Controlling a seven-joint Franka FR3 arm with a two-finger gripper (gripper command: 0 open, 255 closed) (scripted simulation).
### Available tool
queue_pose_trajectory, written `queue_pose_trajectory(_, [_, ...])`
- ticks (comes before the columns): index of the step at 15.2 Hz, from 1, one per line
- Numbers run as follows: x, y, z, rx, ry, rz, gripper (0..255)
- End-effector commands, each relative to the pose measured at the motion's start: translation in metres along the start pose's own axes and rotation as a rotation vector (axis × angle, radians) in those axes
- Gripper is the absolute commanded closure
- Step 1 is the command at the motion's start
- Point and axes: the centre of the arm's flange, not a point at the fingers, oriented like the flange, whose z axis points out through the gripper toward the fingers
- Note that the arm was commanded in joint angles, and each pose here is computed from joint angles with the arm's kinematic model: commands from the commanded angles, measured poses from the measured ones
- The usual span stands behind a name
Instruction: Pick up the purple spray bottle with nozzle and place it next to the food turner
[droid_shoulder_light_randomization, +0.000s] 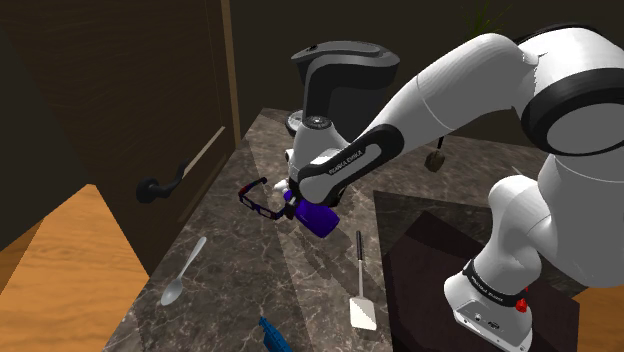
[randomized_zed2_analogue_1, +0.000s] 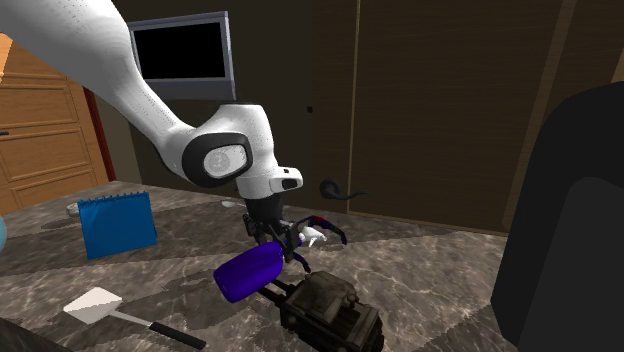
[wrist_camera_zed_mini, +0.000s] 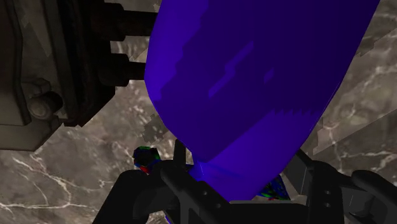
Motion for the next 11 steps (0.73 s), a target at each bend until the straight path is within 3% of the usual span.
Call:
queue_pose_trajectory(1, [0.0,0.0,0.0,0.0,0.0,0.0,255])
queue_pose_trajectory(11, [0.007,0.004,-0.052,0.0,0.0,0.0,255])
